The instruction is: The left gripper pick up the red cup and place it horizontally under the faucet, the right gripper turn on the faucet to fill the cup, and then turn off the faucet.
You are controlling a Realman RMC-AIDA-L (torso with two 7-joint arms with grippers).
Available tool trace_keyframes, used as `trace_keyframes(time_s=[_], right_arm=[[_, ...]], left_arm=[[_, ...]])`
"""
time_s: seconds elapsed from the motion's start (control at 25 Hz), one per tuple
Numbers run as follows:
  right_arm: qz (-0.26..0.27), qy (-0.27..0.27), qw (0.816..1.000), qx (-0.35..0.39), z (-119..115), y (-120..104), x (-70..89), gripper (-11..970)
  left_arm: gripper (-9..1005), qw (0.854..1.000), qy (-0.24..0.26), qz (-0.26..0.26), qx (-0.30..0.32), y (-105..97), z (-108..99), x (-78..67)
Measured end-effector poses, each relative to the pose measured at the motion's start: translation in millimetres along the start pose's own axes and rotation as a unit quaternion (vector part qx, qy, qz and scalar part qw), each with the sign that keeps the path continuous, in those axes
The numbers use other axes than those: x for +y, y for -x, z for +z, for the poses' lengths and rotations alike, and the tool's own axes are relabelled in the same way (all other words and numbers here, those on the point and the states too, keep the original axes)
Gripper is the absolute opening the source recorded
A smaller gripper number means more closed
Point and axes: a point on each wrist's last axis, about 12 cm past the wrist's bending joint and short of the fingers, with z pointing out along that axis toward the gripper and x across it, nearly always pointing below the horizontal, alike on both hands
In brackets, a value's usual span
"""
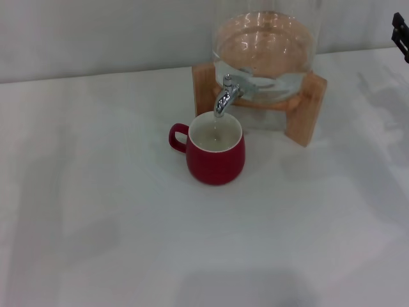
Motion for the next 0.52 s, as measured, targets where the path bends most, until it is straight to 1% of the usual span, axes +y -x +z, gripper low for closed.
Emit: trace_keyframes(time_s=[0.52], right_arm=[[0.015,-0.016,1.0,-0.002,-2.9,-1.0,-3.5,662]], left_arm=[[884,1.0,0.006,-0.001,0.001,-0.4,2.3,1.2]])
